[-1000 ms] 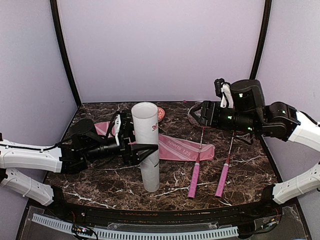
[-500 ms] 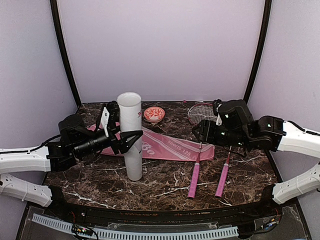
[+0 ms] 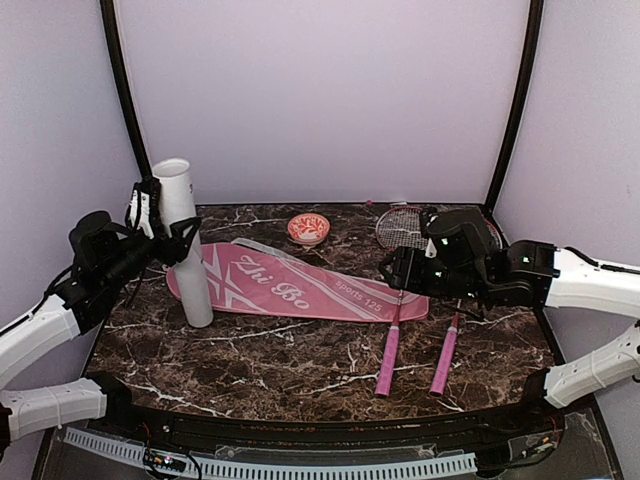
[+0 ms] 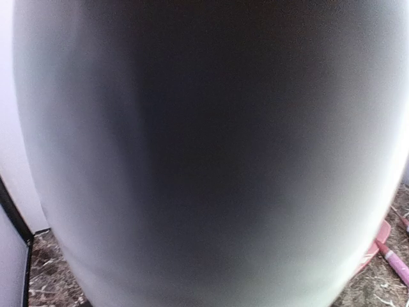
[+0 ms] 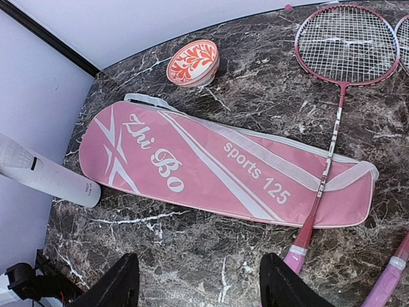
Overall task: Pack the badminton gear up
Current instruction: Move the shuttle tube to the corner of the board.
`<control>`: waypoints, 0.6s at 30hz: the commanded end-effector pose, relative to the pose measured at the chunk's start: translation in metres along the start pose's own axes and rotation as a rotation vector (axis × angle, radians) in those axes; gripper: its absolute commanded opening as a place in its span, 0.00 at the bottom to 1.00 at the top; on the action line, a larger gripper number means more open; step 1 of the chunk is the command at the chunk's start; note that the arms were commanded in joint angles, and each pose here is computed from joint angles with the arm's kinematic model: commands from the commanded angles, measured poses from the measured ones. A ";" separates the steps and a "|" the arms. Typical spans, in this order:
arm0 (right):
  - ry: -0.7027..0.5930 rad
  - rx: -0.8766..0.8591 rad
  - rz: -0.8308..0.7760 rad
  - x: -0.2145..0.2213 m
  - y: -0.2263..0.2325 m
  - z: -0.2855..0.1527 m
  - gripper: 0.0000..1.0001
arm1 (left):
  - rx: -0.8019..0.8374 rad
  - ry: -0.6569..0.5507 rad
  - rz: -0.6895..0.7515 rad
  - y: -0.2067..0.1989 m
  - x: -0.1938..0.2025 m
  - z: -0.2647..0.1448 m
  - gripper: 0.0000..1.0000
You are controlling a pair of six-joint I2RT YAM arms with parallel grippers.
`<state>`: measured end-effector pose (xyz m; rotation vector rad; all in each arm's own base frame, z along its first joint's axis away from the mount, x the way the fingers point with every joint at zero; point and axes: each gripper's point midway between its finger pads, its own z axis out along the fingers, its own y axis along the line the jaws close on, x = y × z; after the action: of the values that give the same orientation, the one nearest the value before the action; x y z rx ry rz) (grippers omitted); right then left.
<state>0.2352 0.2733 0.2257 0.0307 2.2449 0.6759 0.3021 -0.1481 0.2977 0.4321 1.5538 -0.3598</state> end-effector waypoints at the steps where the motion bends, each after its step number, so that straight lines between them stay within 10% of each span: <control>1: -0.023 -0.026 0.027 -0.004 0.005 0.005 0.64 | -0.114 -0.037 0.022 0.041 -0.013 -0.010 0.66; 18: -0.028 -0.021 -0.005 -0.007 0.010 0.009 0.64 | -0.493 -0.187 0.013 0.182 -0.016 -0.057 0.65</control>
<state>0.2378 0.2785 0.2204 0.0201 2.2476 0.6722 0.3379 0.0328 0.3106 0.0201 1.4937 0.0306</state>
